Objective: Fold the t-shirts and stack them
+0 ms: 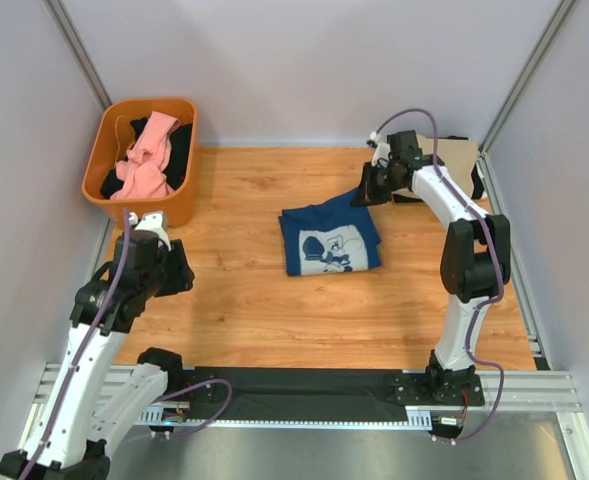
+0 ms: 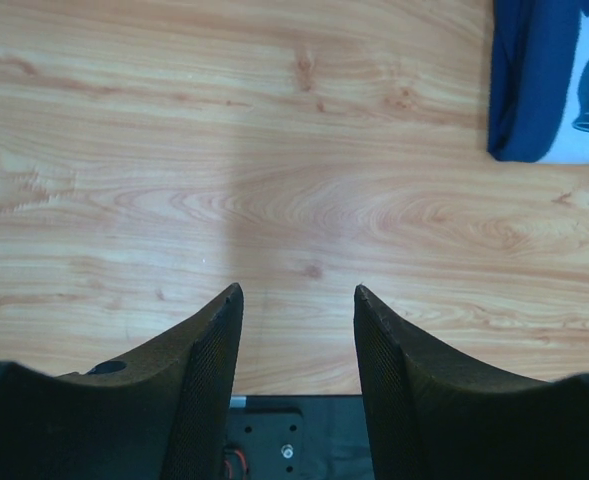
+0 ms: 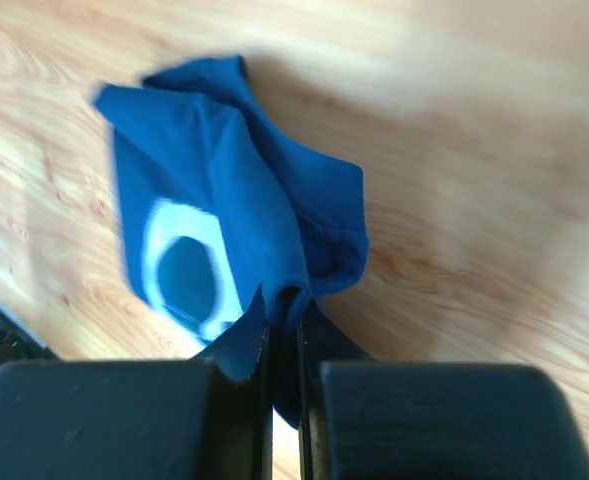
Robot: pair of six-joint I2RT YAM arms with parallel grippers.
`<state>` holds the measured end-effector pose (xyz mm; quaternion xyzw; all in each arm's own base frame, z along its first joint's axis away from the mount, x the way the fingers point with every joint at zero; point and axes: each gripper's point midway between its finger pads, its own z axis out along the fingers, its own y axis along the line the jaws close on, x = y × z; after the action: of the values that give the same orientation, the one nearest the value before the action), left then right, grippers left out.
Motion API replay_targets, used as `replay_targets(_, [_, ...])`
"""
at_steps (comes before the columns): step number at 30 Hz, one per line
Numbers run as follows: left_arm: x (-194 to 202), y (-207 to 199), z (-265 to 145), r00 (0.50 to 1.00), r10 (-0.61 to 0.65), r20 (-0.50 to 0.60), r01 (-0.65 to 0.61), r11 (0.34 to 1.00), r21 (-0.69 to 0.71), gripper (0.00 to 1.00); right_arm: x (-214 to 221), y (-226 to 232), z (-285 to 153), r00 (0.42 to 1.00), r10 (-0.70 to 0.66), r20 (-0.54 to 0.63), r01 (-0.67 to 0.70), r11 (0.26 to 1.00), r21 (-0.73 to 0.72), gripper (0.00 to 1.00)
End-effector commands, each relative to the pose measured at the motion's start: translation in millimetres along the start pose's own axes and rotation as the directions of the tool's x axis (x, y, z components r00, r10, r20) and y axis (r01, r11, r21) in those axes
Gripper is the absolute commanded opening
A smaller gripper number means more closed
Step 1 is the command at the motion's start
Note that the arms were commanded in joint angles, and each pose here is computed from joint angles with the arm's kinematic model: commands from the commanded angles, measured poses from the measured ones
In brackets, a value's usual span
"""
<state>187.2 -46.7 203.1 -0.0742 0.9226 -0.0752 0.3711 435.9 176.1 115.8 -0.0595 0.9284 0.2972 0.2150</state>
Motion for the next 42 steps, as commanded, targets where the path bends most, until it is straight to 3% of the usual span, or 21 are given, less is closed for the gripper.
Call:
replay_targets(1, [-13.2,2.4,-5.7,0.991,-0.029,0.134,0.028,1.0,0.012,0.56,-42.4,5.7,-60.8,0.987,-0.104,0.126,0.092,0.991,0.093,0.0])
replay_targets(7, [-18.1,6.7,-14.1,0.974,-0.053,0.221,0.05,0.999,0.02,0.57,-94.0,10.1,-120.5,0.949,-0.189,0.252,0.14,0.97,0.201,0.0])
replay_targets(14, [-16.9,7.6,-10.4,0.978,-0.053,0.204,0.052,0.999,0.007,0.57,-135.0,-5.2,-169.0,0.903,-0.252,0.348,0.142,0.939,0.312,0.0])
replay_targets(24, [-14.9,6.8,-4.2,0.984,-0.047,0.17,0.048,0.999,-0.003,0.56,-171.8,-22.5,-216.8,0.843,-0.292,0.451,0.138,0.929,0.344,0.0])
replay_targets(42, [-12.5,11.0,4.1,0.99,-0.048,0.133,0.055,0.998,-0.044,0.56,-208.0,-85.3,-230.0,0.81,-0.301,0.504,0.112,0.922,0.37,0.0])
